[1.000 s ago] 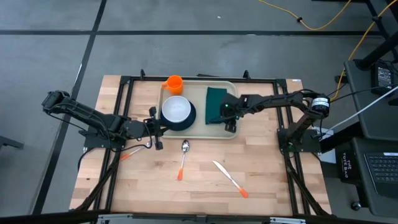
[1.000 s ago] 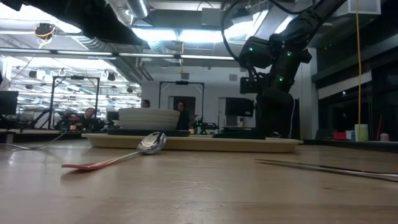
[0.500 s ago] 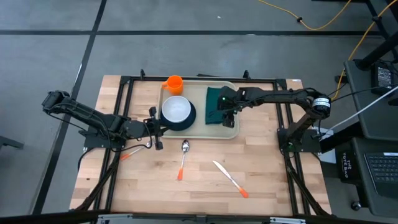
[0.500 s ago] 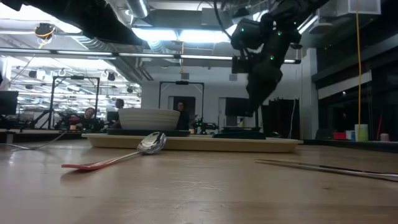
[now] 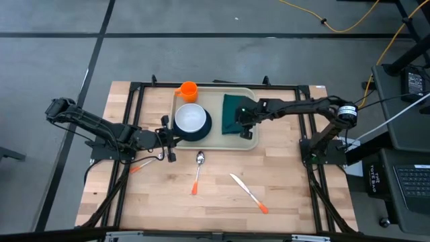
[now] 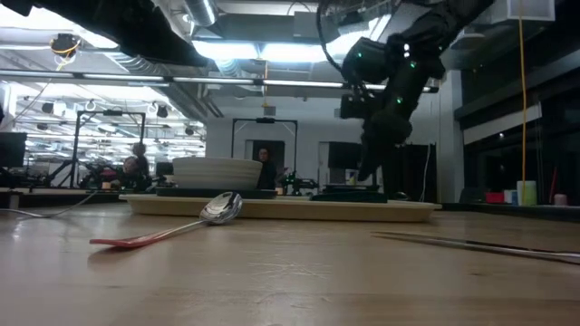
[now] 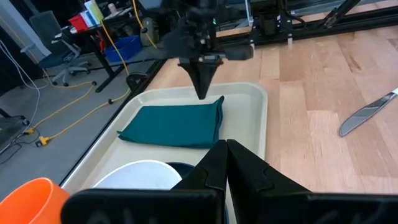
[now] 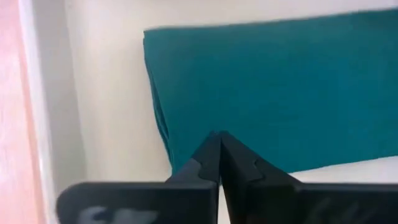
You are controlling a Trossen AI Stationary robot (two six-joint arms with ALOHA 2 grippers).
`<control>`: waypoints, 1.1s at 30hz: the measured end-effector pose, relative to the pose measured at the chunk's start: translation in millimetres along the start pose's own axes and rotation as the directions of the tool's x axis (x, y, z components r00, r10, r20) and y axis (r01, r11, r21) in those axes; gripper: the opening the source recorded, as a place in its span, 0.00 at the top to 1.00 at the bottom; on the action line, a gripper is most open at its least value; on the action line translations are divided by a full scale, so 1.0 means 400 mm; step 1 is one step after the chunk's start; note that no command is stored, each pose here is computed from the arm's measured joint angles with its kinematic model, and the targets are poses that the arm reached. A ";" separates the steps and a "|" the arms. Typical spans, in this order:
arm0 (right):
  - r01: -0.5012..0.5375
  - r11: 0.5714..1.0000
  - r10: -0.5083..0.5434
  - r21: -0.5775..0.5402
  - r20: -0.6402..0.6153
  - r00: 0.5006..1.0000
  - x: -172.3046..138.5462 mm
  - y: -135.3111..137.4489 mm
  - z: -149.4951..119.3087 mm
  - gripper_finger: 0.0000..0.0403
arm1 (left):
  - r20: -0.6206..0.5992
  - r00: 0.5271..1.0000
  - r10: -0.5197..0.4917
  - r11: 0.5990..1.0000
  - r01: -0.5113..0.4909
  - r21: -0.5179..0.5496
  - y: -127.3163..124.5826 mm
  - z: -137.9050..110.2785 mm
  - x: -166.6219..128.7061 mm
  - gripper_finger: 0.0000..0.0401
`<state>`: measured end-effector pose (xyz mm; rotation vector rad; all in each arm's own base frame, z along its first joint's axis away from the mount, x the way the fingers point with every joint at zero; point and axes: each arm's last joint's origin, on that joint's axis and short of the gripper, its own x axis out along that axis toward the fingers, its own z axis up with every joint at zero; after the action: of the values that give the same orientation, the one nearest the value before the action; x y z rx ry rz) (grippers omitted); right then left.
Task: Set up tray
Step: Put the green table napkin on the brown serving tray to the right of the green plate, then put the orange fork on top of the green table napkin on the brown serving tray
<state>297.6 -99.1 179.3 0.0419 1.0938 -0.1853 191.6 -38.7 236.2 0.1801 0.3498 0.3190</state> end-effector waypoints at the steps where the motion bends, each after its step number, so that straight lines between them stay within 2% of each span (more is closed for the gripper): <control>1: -0.002 1.000 0.002 0.001 -0.010 1.000 0.006 0.001 -0.010 0.99 | 0.000 1.000 0.000 1.000 0.000 0.000 0.000 0.000 0.000 0.99; 4: -0.018 1.000 0.019 0.009 -0.020 1.000 0.020 0.006 -0.031 0.99 | 0.000 1.000 0.000 1.000 0.000 -0.001 0.000 0.000 0.000 0.99; 7: -0.092 0.996 0.092 0.017 0.012 0.996 0.030 0.020 -0.038 0.99 | 0.000 1.000 0.000 1.000 0.000 0.000 0.000 0.000 0.000 0.99; 14: -0.096 0.995 0.096 -0.002 0.035 0.995 0.051 0.038 -0.063 0.99 | 0.000 1.000 0.000 1.000 0.000 0.000 0.000 0.000 0.000 0.99; 22: -0.099 0.995 0.098 0.029 0.027 0.995 0.075 0.045 -0.110 1.00 | 0.000 1.000 0.000 1.000 0.000 -0.001 0.000 0.000 0.000 0.99; 27: -0.094 0.996 0.092 0.013 0.088 0.992 0.057 0.042 -0.075 1.00 | 0.000 1.000 0.000 1.000 0.000 -0.001 0.000 0.000 0.000 0.99; 33: -0.070 0.997 0.076 -0.035 0.204 0.976 -0.043 0.033 -0.002 1.00 | 0.000 1.000 0.000 1.000 0.000 0.018 0.000 0.000 0.000 0.99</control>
<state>291.4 -83.8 193.6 0.0376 0.8875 -0.1055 191.6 -38.7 236.2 0.1975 0.3524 0.3160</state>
